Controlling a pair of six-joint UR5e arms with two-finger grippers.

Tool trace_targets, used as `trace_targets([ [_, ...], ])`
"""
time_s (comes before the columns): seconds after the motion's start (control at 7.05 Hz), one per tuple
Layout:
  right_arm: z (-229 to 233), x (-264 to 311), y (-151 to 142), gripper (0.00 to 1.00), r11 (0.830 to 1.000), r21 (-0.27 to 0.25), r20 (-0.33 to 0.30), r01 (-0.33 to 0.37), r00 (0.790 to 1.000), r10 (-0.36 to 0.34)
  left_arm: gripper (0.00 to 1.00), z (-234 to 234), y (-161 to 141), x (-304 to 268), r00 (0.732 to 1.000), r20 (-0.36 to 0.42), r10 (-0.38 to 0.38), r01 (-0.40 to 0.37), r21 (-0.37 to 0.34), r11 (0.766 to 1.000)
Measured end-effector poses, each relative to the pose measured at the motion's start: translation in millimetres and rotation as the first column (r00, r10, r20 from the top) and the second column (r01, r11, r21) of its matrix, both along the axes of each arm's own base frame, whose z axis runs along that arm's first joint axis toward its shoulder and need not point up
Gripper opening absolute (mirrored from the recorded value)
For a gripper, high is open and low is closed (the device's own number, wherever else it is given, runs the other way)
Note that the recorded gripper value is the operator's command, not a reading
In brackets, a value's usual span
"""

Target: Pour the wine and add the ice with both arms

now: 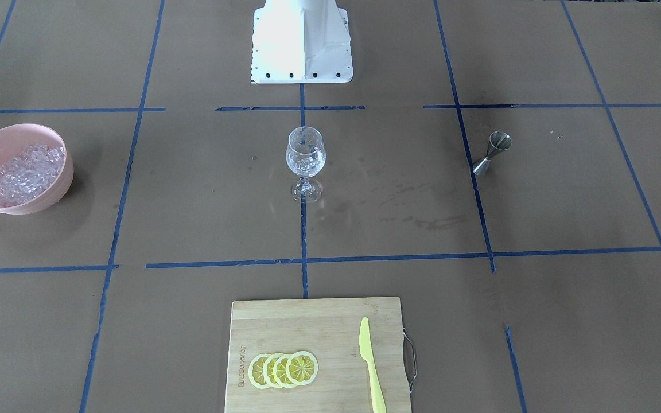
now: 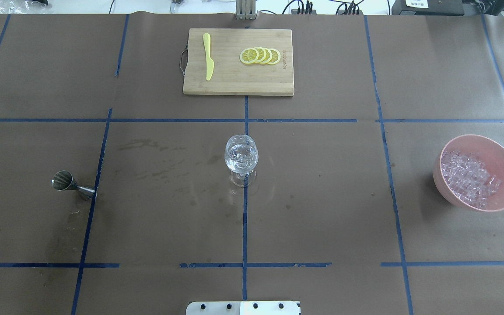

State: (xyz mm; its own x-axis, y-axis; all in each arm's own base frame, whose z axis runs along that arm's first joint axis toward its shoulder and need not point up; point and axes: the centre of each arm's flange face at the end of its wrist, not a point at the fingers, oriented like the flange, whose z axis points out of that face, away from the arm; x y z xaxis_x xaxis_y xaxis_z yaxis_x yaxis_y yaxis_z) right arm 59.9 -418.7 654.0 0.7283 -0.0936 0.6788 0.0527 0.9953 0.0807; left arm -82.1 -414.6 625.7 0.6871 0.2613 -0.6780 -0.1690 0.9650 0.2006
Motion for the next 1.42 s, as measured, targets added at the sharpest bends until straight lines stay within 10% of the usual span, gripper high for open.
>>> trace_targets([
  [1.42, 3.5, -0.7, 0.3, 1.00, 1.000, -0.005, 0.001, 0.002, 1.000, -0.002, 1.00, -2.2, -1.0, 0.3, 1.000, -0.004, 0.000, 0.000, 0.004, 1.000],
])
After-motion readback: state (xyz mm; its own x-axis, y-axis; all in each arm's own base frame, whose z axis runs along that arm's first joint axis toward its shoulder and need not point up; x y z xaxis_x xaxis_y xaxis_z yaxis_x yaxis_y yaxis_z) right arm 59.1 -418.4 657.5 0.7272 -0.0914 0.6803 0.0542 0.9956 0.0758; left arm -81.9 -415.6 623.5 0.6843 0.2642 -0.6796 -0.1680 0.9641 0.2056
